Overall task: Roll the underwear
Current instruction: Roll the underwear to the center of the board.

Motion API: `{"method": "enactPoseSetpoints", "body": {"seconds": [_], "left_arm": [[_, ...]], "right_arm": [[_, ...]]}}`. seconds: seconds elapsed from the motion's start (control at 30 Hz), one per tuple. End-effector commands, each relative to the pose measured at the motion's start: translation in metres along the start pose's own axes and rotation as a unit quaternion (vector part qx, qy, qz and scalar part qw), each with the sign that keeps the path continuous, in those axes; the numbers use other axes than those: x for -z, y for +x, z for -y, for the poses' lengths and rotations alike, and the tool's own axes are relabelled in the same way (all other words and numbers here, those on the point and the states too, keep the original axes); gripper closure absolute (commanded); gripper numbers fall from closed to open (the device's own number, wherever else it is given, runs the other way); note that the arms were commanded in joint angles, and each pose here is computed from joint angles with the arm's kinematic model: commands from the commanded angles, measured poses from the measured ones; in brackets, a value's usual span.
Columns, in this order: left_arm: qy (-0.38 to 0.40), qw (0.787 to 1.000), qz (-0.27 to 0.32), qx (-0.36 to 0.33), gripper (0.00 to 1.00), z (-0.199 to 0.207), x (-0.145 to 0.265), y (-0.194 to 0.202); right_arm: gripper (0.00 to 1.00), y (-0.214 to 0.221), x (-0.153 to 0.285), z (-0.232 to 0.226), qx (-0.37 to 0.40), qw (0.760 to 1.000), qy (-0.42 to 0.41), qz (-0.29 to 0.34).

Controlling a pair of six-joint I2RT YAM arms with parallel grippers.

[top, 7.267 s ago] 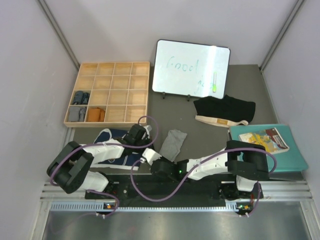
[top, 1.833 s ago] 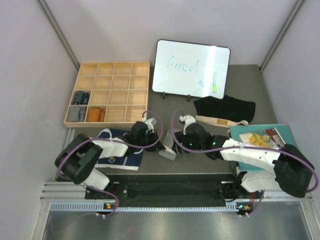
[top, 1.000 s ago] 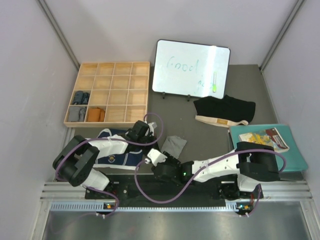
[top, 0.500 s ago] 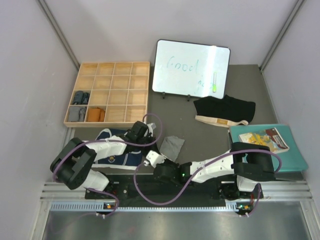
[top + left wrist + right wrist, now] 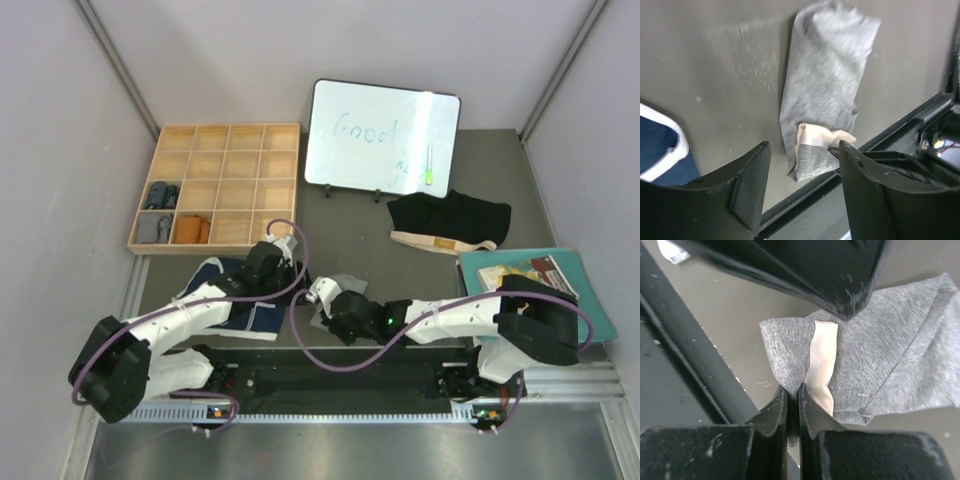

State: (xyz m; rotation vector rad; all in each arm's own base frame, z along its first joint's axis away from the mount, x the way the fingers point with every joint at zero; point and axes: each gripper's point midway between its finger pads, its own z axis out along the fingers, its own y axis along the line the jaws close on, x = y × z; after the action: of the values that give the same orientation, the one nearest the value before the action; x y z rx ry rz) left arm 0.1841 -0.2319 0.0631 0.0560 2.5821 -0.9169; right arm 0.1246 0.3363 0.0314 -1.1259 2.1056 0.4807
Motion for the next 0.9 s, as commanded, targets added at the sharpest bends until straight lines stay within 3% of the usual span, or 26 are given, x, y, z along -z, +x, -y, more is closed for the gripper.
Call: {"method": "enactPoseSetpoints", "body": {"seconds": [0.0, 0.37, 0.87], "left_arm": [[0.019, 0.997, 0.072, -0.025, 0.42, 0.009, 0.010, -0.025], [0.207, 0.967, 0.104, -0.108, 0.46, 0.063, 0.018, -0.021], [0.171, 0.976, 0.064, -0.118, 0.46, 0.035, -0.020, -0.007]], "right_arm": [[1.00, -0.003, 0.008, -0.024, -0.063, 0.990, -0.129, -0.012], [1.00, -0.012, 0.004, 0.000, -0.169, 0.962, -0.214, -0.013], [1.00, -0.013, -0.002, 0.035, -0.244, 0.936, -0.251, -0.020]]}}
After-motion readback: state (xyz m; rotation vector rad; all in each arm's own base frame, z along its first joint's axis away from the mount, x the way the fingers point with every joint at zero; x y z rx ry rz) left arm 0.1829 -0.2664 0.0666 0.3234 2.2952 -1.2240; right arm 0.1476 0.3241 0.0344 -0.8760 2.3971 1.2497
